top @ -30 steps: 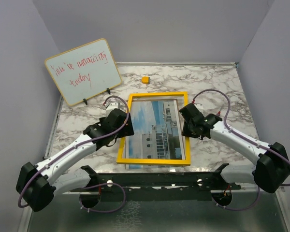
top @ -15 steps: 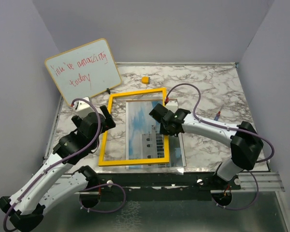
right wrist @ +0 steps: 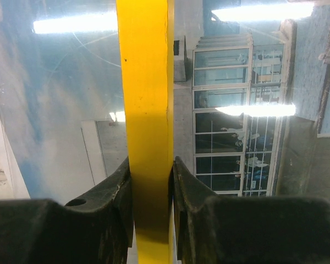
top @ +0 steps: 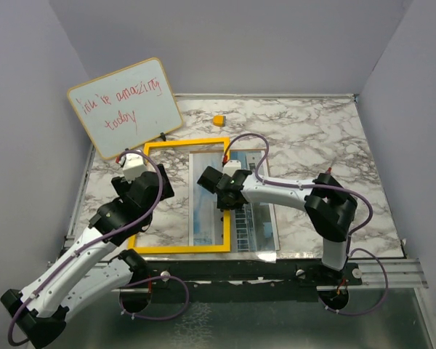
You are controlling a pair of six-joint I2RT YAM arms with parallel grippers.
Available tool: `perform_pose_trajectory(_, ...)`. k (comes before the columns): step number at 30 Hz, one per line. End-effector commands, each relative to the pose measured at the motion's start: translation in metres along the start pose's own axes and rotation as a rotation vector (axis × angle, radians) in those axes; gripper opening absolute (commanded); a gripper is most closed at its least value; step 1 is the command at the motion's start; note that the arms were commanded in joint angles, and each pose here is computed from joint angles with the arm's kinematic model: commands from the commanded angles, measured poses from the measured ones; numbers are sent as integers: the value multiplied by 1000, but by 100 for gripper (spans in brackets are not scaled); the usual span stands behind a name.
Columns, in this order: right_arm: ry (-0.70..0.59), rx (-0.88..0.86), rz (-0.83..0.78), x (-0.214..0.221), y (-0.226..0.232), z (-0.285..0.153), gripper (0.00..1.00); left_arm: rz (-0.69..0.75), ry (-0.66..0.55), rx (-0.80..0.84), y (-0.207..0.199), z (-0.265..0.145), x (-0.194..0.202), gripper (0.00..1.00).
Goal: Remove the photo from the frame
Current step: Place the photo frame item at the center of the board.
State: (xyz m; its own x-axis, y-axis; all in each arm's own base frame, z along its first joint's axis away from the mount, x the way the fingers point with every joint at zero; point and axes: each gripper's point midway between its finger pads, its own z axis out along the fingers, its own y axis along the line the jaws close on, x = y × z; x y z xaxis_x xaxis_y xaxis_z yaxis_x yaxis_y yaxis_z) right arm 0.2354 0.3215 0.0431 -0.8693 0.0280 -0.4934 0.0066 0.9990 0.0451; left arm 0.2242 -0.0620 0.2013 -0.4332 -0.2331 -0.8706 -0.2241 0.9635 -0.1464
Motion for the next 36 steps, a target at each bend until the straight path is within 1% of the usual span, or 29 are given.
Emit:
perform_pose_trajectory(1, -4, -27, 21, -3, 17, 5, 3, 46, 16, -21, 0, 8, 8, 99)
perform_pose_trajectory(4, 25, -83, 14, 1, 31, 5, 6, 53, 24, -23, -1, 10, 10, 99)
perform_pose_trajectory(8, 47, -104, 6, 4, 44, 6, 8, 51, 23, -26, 0, 10, 11, 99)
perform_pose_trajectory(12, 71, -147, 3, 8, 58, 2, 17, 52, 24, -25, 0, 10, 11, 99)
perform_pose_trajectory(14, 62, -166, -6, 6, 63, -1, 18, 56, 28, -28, 0, 11, 12, 99)
perform_pose_trajectory(17, 60, -164, -17, 8, 60, -2, 25, 65, 36, -33, -1, 13, 15, 99)
perform_pose_trajectory(19, 64, -153, -24, 10, 55, -2, 33, 69, 41, -35, -1, 14, 16, 99)
perform_pose_trajectory(22, 57, -161, -29, 11, 47, -9, 38, 76, 50, -36, -2, 15, 18, 99)
perform_pose_trajectory(23, 48, -168, -31, 9, 44, -12, 40, 78, 53, -36, -3, 16, 19, 99)
perform_pose_trajectory(25, 19, -172, -27, 3, 37, -22, 49, 82, 59, -35, -4, 16, 20, 99)
perform_pose_trajectory(28, -39, -155, -18, -10, 21, -40, 56, 90, 67, -33, -5, 18, 23, 99)
perform_pose_trajectory(30, -77, -118, -7, -17, 1, -49, 61, 92, 74, -23, -7, 18, 24, 99)
perform_pose_trajectory(33, -113, -62, 50, -25, -40, -55, 64, 98, 87, 4, -12, 19, 28, 99)
perform_pose_trajectory(36, -100, -63, 148, -26, -85, -52, 65, 110, 103, 27, -17, 20, 32, 99)
